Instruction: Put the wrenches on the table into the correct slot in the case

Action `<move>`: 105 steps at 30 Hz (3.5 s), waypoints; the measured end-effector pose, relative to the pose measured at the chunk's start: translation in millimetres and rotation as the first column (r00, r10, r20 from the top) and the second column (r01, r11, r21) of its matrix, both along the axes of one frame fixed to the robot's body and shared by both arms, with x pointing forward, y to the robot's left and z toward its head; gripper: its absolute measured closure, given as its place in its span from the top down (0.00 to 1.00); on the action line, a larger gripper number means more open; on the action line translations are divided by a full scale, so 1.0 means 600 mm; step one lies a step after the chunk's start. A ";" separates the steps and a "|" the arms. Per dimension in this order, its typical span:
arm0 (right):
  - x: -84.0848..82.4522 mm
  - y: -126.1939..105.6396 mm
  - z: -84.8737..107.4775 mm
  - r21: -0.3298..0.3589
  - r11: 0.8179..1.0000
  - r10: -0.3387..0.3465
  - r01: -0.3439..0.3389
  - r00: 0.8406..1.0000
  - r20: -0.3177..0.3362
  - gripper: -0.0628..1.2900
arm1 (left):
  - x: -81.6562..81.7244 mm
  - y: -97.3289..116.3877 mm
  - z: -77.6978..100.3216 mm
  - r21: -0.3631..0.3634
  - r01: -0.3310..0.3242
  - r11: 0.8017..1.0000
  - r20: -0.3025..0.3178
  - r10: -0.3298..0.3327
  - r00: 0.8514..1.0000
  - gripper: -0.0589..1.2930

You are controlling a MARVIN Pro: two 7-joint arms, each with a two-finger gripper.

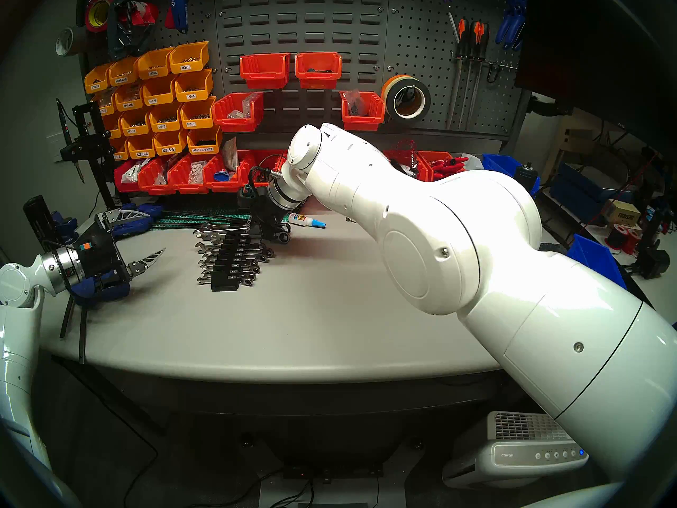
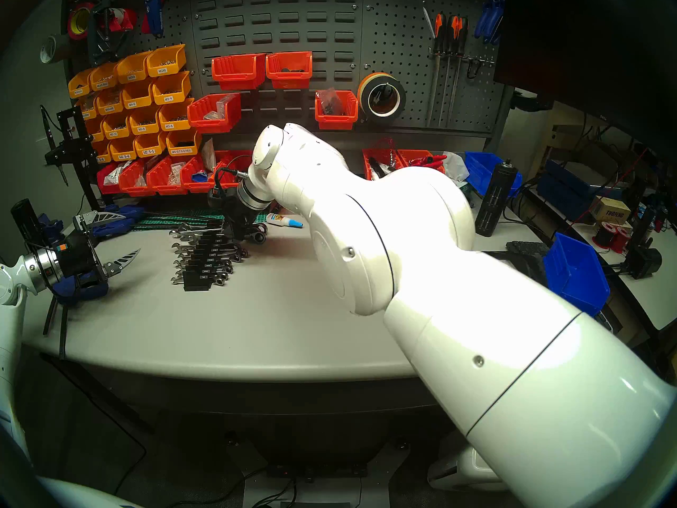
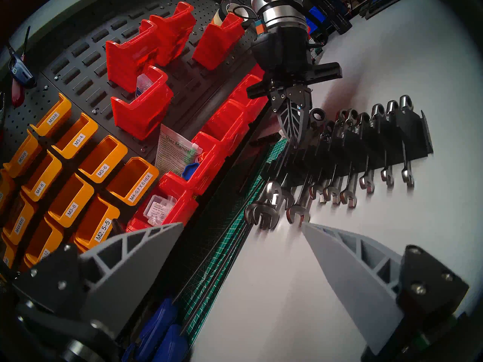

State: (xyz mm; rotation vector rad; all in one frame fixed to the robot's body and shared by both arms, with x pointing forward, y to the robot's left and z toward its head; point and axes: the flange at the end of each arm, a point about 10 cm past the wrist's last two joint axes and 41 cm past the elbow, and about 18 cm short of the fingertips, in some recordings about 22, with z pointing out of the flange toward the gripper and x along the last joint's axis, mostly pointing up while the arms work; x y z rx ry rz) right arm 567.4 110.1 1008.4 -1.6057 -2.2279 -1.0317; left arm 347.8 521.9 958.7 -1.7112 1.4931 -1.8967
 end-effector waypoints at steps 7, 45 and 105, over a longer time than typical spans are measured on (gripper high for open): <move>-0.002 -0.001 -0.006 -0.008 1.000 0.001 -0.001 1.000 -0.015 0.02 | 0.000 0.000 0.000 0.000 0.000 1.000 0.000 0.000 1.000 0.96; -0.007 -0.004 -0.016 -0.023 1.000 0.017 -0.018 0.999 -0.042 0.02 | 0.000 0.000 0.000 0.000 0.000 1.000 0.000 0.000 1.000 0.96; -0.008 -0.003 -0.018 -0.023 1.000 0.011 -0.012 0.999 -0.045 0.02 | 0.000 0.000 0.000 0.000 0.000 1.000 0.000 0.000 1.000 0.96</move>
